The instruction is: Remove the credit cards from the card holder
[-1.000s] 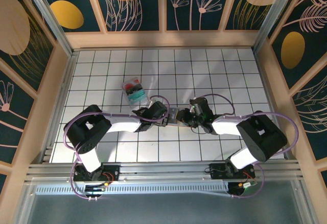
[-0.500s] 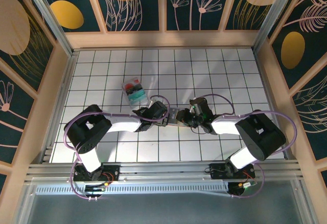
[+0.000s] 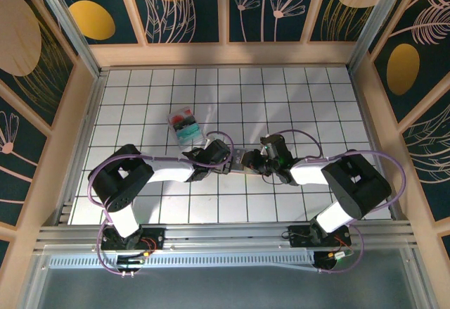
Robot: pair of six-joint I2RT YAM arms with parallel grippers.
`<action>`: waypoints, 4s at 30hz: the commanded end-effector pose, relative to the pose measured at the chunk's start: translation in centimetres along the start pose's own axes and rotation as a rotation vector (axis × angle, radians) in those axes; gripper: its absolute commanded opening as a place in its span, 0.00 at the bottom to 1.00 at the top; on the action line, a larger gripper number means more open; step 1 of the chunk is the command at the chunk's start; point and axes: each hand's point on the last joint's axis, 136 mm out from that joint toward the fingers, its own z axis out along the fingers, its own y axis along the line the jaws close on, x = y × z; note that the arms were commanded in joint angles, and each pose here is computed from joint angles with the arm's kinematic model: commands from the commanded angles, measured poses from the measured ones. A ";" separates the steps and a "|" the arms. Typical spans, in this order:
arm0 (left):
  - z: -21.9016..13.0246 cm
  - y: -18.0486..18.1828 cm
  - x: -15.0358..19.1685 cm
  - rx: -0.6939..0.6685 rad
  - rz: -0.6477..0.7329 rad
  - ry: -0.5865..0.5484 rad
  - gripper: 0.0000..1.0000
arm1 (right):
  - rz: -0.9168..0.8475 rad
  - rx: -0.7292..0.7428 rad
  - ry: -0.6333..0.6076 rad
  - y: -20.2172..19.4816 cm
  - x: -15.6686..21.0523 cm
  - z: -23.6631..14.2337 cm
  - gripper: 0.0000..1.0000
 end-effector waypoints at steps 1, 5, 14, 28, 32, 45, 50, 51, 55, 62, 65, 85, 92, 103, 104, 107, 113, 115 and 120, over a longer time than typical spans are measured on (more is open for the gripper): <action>0.7 0.4 2.4 -0.024 0.042 0.084 0.98 | -0.007 -0.028 0.022 0.2 0.5 0.4 0.24; 0.8 0.2 2.5 -0.019 0.044 0.088 0.98 | -0.017 -0.069 0.028 1.0 0.5 0.4 0.24; 0.9 0.5 2.6 -0.038 0.040 0.095 0.94 | -0.005 0.031 -0.005 -0.7 0.2 -0.1 0.24; 1.0 0.7 2.9 -0.050 0.046 0.105 0.93 | 0.003 0.040 -0.020 -1.3 0.2 -0.4 0.24; 1.0 0.8 2.9 -0.054 0.048 0.109 0.94 | 0.011 0.038 -0.017 -1.4 0.4 -0.3 0.23; 1.0 0.5 2.8 -0.047 0.054 0.112 0.94 | 0.008 -0.051 -0.004 -0.3 0.7 -0.1 0.23; 1.1 0.5 3.0 -0.043 0.054 0.117 0.94 | -0.014 -0.117 0.001 1.0 0.7 -0.3 0.20; 1.1 0.5 3.0 -0.042 0.054 0.118 0.94 | -0.019 -0.129 0.001 1.3 0.7 -0.3 0.19; 1.1 0.5 3.1 -0.042 0.055 0.119 0.94 | -0.025 -0.135 -0.003 1.5 0.6 -0.4 0.19; 1.1 0.4 3.1 -0.034 0.055 0.120 0.94 | -0.038 -0.159 -0.009 2.1 0.3 -0.4 0.17; 1.1 0.4 3.2 -0.034 0.055 0.121 0.94 | -0.037 -0.156 -0.009 2.1 0.1 -0.2 0.18; 1.1 1.5 3.4 -0.103 0.058 0.139 0.96 | 0.007 -0.321 0.003 3.2 0.2 -1.4 0.08; 1.0 2.1 3.6 -0.134 0.059 0.144 0.97 | 0.037 -0.299 -0.034 1.7 -0.9 -2.3 0.05; 1.0 2.3 3.7 -0.144 0.063 0.148 0.97 | 0.027 -0.249 -0.051 0.8 -1.2 -2.7 0.06; 1.0 2.3 3.7 -0.144 0.063 0.147 0.97 | 0.027 -0.248 -0.047 0.8 -1.2 -2.6 0.08; 1.0 2.3 3.6 -0.141 0.066 0.148 0.97 | 0.025 -0.263 -0.035 1.1 -1.3 -2.3 0.13; 1.0 2.0 3.4 -0.133 0.069 0.147 0.97 | 0.036 -0.264 -0.038 1.2 -1.6 -1.9 0.05; 1.0 2.0 3.4 -0.134 0.069 0.146 0.97 | 0.048 -0.232 -0.036 0.7 -1.6 -1.7 0.00; 0.8 2.4 3.4 -0.148 0.061 0.139 0.97 | 0.045 -0.120 -0.048 -1.1 -1.7 -1.8 0.00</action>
